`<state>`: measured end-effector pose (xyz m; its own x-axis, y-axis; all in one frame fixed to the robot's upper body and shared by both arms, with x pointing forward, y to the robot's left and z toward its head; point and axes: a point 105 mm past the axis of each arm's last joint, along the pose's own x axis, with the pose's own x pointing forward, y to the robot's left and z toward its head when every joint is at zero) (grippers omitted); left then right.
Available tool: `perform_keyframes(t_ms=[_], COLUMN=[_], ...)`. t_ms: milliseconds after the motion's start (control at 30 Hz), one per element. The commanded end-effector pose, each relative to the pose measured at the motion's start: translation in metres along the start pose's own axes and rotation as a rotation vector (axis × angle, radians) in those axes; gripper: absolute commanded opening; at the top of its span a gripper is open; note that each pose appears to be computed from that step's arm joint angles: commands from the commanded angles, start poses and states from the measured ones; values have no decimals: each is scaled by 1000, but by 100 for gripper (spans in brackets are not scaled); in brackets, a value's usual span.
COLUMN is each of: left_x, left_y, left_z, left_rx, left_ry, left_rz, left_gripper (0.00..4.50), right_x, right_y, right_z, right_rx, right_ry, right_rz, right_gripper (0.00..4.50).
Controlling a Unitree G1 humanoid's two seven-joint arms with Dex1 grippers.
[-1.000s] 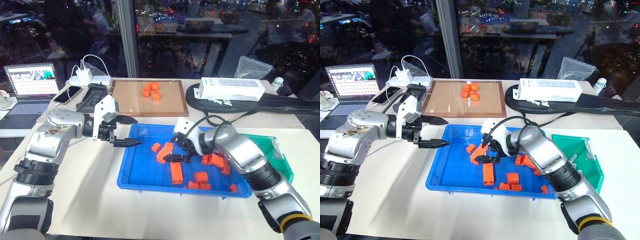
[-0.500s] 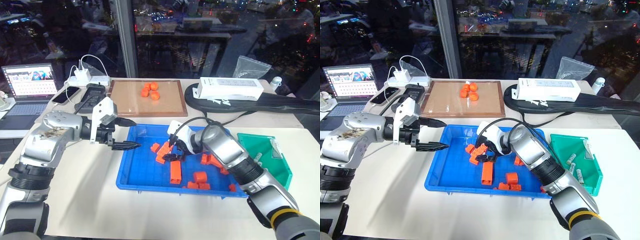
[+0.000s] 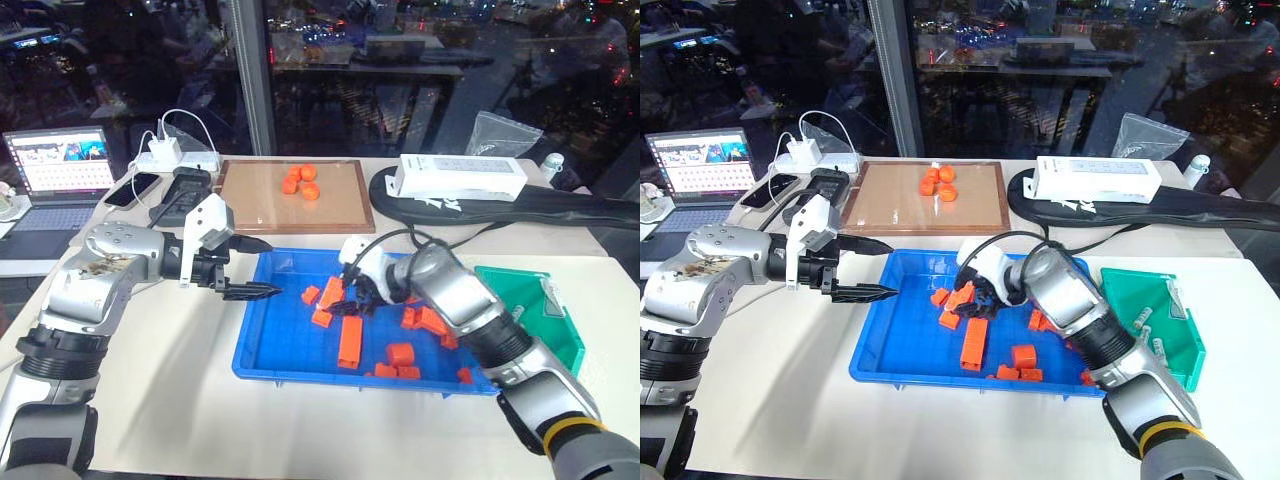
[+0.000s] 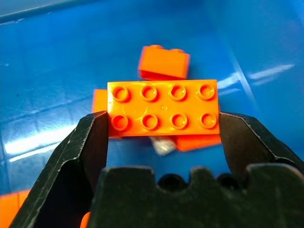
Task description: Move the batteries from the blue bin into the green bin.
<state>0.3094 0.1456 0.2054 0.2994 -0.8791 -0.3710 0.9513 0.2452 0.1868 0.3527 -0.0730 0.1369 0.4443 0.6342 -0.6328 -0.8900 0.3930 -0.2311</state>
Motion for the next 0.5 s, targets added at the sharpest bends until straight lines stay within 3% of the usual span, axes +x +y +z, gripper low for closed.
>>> perform_keyframes(t_ms=[33,200,267,300,500], left_x=[-3,0,1,2,3], left_y=[3,4,4,5,5], left_z=[11,11,12,12,11], left_rx=[44,50,52,53,58], left_ry=[-25,-31,-33,-33,-32], left_rz=[9,0,-6,-7,-14], left_gripper=[450,450,450,450,450], right_x=[-35,-55,-62,-63,-65], right_y=[-22,-38,-37,-35,-37], right_z=[4,-31,-47,-48,-41], right_rx=[-22,39,56,61,63], right_ry=[-11,77,120,122,92], right_rz=[-89,-173,-175,-170,-186], right_gripper=[337,337,437,447,447])
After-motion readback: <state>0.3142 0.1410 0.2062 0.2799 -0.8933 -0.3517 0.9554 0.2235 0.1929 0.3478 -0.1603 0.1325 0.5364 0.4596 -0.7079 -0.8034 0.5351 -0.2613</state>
